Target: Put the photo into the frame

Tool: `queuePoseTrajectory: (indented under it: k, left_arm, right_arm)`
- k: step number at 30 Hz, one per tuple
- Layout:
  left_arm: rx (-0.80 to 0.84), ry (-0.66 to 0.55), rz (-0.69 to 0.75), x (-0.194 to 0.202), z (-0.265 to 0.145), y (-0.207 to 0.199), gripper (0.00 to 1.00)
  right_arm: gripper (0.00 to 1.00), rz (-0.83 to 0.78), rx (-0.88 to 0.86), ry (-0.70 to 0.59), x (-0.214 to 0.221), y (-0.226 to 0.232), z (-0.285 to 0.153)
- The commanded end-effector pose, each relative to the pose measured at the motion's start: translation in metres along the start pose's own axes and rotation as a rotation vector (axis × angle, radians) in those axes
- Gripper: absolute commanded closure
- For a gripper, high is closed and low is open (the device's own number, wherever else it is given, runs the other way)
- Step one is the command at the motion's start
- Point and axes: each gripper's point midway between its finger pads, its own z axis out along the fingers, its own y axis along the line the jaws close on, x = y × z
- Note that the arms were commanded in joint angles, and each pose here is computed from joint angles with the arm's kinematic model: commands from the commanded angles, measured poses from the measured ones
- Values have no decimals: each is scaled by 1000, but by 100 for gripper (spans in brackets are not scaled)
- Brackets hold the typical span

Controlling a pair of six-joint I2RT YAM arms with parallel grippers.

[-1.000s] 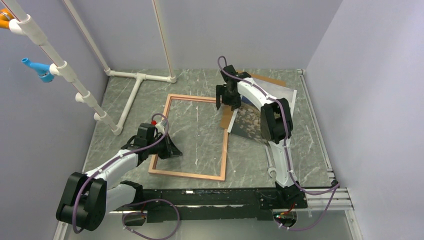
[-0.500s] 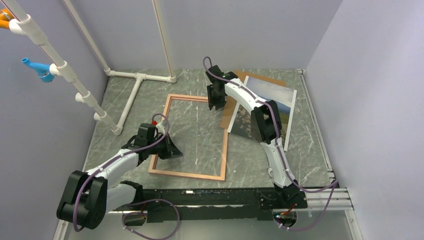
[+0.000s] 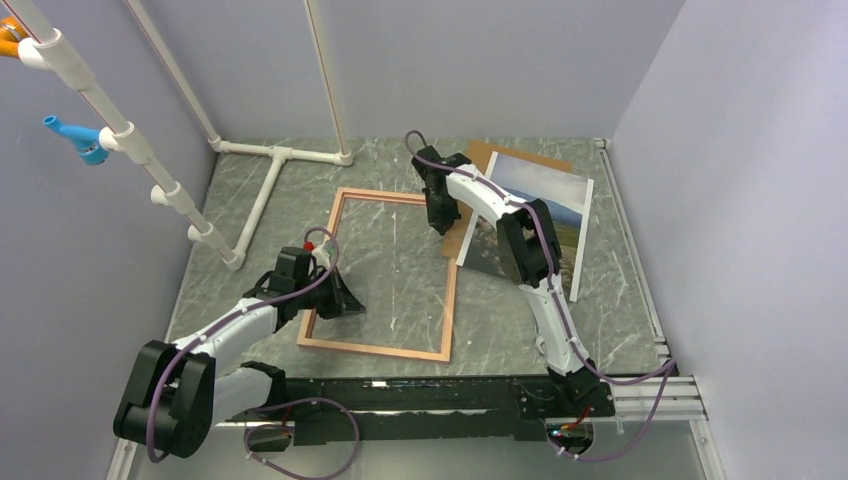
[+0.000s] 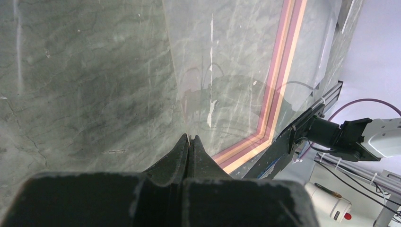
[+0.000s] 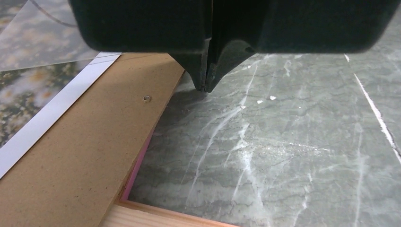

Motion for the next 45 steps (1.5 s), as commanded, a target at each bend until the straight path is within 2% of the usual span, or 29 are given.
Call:
queuePoseTrajectory:
  k: [1,16,28,37,39,42,45]
  left_arm:
    - [3,12,22,4,2,3,100]
    - [-6,12,21,5,2,6,100]
    - [-8,11,18,6,1,6,100]
    - [-7,15,17,6,3,7,100]
    - [-5,15,18,6,2,6,100]
    - [4,13,23,5,2,4,100]
    - [20,15,37,5,2,1,100]
  right_arm:
    - [100,-23,97,5,7,-26,-20]
    - [100,-5,93,4,17,-47,-42]
    - [100,51,141,49,34,-91,-31]
    - [99,84,102,36,31,-100,-40]
    - [91,88,67,34,31,-96,-45]
    - [70,101,10,29,32,-90,-52]
    - [61,112,-30,35,37,-88,-55]
